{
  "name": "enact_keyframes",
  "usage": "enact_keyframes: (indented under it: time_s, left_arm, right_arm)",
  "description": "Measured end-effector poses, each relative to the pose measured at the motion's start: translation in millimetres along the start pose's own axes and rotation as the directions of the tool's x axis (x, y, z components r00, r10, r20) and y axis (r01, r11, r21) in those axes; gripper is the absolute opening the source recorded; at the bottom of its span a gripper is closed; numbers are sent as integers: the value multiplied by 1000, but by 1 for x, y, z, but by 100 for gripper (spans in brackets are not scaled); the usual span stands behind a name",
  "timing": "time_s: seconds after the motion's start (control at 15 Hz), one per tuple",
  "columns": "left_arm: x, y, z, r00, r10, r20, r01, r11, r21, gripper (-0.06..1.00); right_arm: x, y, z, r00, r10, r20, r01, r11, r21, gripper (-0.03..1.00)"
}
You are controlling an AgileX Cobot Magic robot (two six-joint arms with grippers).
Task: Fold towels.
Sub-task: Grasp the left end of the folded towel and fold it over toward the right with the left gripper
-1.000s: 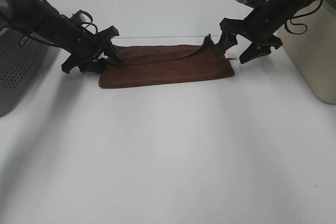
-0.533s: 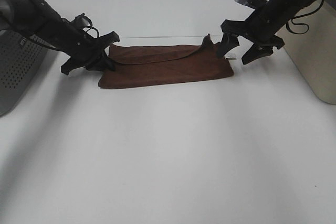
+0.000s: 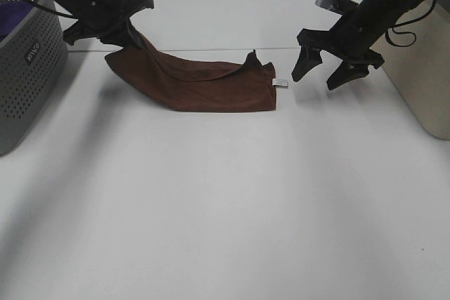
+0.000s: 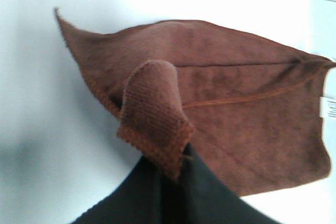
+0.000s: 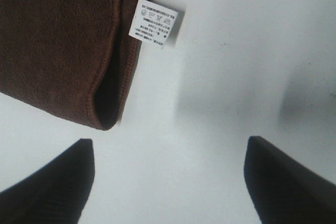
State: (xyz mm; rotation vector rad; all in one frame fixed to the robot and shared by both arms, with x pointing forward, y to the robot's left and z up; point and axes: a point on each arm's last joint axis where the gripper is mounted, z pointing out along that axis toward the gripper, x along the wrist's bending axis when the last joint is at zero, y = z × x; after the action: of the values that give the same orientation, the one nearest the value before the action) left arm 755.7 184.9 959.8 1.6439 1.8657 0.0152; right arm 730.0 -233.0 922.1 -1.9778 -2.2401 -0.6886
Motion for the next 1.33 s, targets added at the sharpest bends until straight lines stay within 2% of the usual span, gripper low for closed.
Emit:
enact_keyframes:
  time_s: [0.2, 0.33, 0.6, 0.73, 0.93, 1.0, 1.07, 1.2, 1.33]
  left_arm:
    - [-47, -14, 6, 997, -1, 81, 0, 1000, 16, 2]
    - [-72, -23, 12, 993, 23, 114, -22, 1000, -17, 2]
    - [-103, -40, 36, 985, 46, 167, -33, 996, -79, 4]
    - [-107, -51, 52, 984, 47, 171, -36, 997, -67, 14]
    - [-110, -63, 69, 981, 8, 194, 0, 999, -42, 52]
    - [-111, -63, 70, 978, -13, 207, 22, 999, -42, 60]
    - [-112, -61, 71, 975, -29, 221, 44, 997, -60, 65]
    - [-113, -58, 69, 971, -40, 234, 62, 994, -87, 67]
    - [-110, -49, 59, 972, -21, 234, 47, 993, -108, 67]
  right_arm:
    - [0, 0, 0, 1000, 0, 0, 0, 1000, 0, 76]
    - [0, 0, 0, 1000, 0, 0, 0, 1000, 0, 76]
    - [0, 0, 0, 1000, 0, 0, 0, 1000, 0, 76]
    - [0, 0, 0, 1000, 0, 0, 0, 1000, 0, 76]
    - [0, 0, 0, 1000, 6, 0, -6, 1000, 1, 76]
    - [0, 0, 0, 1000, 8, -2, -8, 1000, 1, 76]
    - [0, 0, 0, 1000, 8, -2, -8, 1000, 1, 76]
    - [1, -1, 0, 1000, 14, -12, -14, 1000, 6, 76]
    - [6, -1, 0, 997, 34, -65, -33, 999, 19, 76]
